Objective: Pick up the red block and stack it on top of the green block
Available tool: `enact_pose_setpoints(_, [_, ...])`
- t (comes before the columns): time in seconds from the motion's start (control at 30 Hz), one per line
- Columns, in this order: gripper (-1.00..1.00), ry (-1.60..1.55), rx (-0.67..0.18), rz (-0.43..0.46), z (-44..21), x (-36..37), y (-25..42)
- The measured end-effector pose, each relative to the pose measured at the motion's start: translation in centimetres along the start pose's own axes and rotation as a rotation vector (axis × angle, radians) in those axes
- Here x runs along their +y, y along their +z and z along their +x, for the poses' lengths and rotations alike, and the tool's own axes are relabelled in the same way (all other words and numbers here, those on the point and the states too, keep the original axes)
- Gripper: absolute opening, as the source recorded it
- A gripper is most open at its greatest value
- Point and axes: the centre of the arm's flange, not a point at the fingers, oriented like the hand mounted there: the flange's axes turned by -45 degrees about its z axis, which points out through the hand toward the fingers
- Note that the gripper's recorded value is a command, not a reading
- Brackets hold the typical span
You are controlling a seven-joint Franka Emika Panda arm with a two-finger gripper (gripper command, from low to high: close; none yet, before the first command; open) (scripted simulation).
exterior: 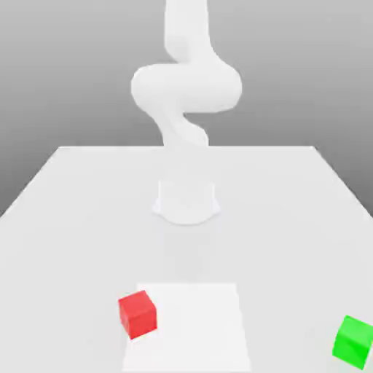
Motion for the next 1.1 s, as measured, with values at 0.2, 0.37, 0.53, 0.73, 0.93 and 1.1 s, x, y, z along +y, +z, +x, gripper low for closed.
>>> enact_pose_setpoints(0.2, [0.0,-0.14,-0.203,0.017,-4.0,2.2,13.6])
enact_pose_setpoints(0.37, [0.0,-0.249,-0.366,0.055,-10.0,3.8,22.9])
enact_pose_setpoints(0.53, [0.0,-0.352,-0.524,0.114,-17.8,5.1,30.4])
enact_pose_setpoints(0.73, [0.0,-0.451,-0.683,0.197,-27.9,6.2,36.3])
enact_pose_setpoints(0.93, [-1.0,-0.46,-0.694,0.204,-31.9,6.0,40.4])
enact_pose_setpoints(1.1, [-1.0,-0.459,-0.696,0.205,-32.3,6.0,40.8])
